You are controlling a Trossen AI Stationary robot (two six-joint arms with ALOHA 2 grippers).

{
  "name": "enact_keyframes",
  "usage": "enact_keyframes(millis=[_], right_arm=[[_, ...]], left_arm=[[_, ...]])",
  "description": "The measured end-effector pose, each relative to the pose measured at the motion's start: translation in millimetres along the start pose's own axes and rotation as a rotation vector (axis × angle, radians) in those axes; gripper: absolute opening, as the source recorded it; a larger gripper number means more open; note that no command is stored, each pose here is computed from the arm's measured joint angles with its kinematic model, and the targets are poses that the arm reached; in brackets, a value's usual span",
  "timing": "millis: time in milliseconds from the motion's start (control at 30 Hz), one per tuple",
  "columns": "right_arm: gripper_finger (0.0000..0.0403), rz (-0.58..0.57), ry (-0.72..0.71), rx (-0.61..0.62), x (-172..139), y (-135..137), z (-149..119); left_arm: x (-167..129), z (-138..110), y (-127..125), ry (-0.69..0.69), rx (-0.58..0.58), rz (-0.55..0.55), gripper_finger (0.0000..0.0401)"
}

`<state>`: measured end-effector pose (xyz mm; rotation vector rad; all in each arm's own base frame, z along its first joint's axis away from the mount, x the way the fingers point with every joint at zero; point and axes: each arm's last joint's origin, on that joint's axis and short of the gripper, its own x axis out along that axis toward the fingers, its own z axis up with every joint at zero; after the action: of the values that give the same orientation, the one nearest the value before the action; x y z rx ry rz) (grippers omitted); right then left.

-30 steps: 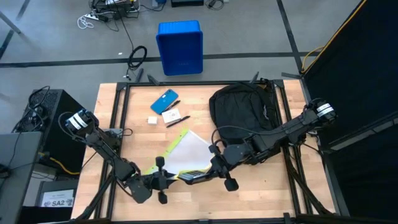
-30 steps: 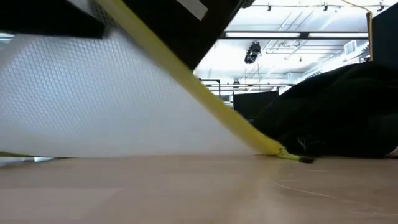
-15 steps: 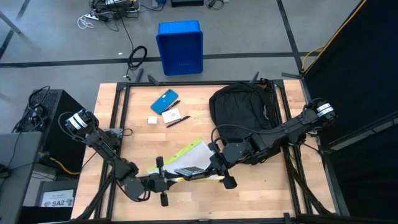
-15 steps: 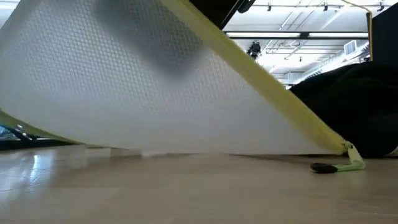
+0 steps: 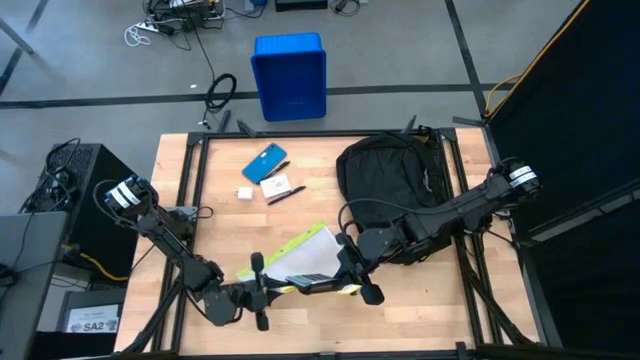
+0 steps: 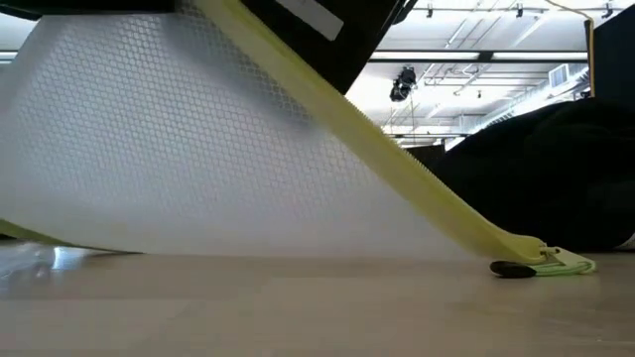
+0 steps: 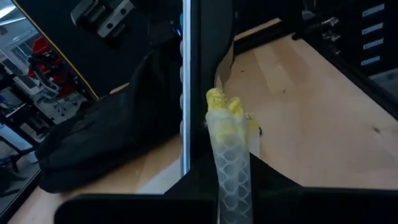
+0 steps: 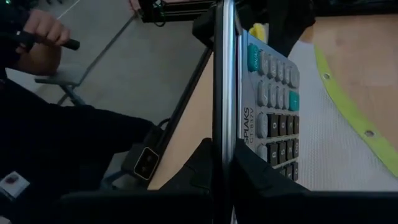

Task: Unpack backpack
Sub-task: Put the gray calculator into the white zip bag

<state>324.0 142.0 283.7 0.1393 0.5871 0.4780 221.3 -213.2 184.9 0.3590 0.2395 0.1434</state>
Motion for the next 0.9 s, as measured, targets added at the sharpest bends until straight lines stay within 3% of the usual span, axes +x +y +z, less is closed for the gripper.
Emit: enact_keyframes(millis=[300,567,900], right_arm=[[0.0001,0.118,-0.046,-0.011,-24,15,11],[0.0001,0.034,0.023,0.032,-12,12,0],[0.0001,0.013,-0.007,0.037,-12,7,3]], left_arm=[[0,-12,0,0.076,0.031,-0.010,0.0000],[0,-11,1,0.073,0.026,-0.013,0.0000],[1,-11,0,0.070,0.021,-0.018,0.0000]])
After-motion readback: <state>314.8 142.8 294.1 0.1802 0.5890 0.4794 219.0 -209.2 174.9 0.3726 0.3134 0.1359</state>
